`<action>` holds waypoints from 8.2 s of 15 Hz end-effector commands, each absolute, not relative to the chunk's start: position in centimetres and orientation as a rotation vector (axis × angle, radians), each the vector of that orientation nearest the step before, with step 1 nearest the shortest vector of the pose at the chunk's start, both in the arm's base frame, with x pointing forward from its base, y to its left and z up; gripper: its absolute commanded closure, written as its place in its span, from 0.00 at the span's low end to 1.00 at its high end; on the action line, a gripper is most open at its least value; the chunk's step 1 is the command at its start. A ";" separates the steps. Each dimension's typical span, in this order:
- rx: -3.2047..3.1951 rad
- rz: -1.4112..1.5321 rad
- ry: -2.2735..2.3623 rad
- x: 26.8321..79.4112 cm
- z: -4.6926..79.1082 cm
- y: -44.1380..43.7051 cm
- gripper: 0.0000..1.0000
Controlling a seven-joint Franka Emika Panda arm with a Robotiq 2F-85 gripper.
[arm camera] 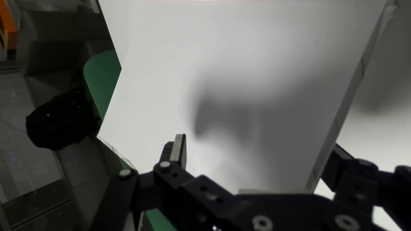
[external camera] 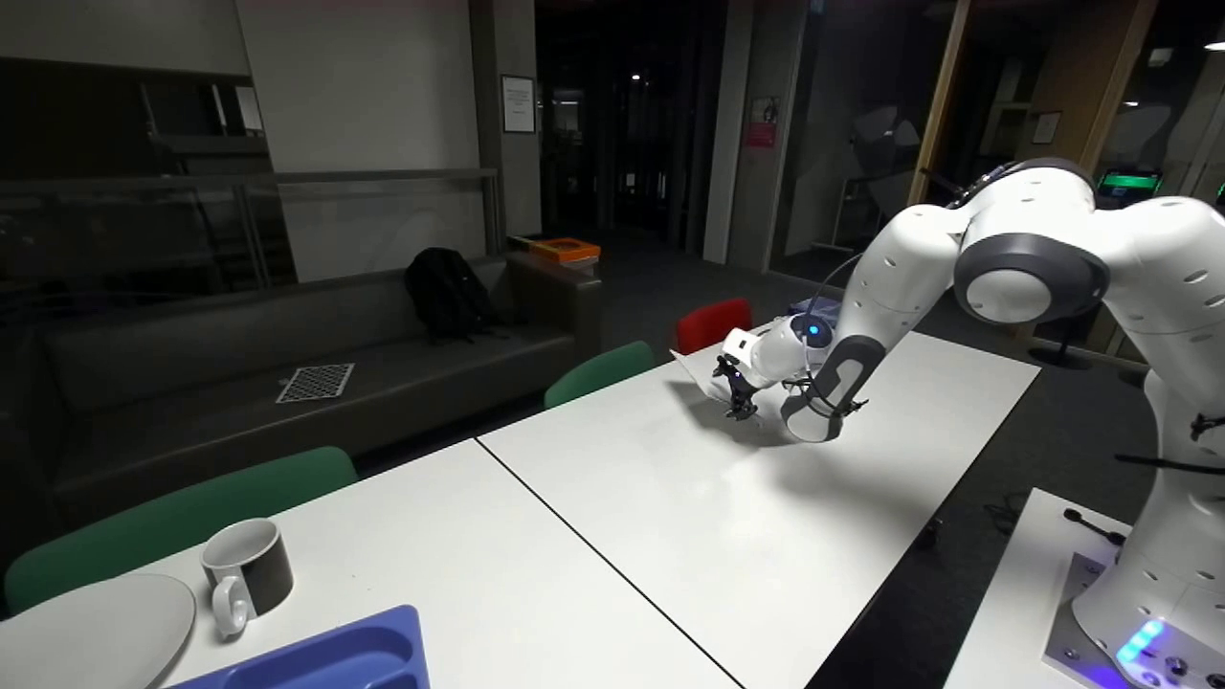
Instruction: Close the book
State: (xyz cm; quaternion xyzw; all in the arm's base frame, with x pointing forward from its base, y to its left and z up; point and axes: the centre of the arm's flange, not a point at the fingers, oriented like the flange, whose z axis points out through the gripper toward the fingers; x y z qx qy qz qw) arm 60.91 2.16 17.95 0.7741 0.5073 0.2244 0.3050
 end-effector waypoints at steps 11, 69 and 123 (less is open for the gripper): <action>2.021 0.693 0.918 58.7 20.7 3.8 0.00; 2.163 0.831 0.159 52.1 27.7 -11.1 0.00; 2.797 0.894 0.321 45.4 31.7 -10.1 0.00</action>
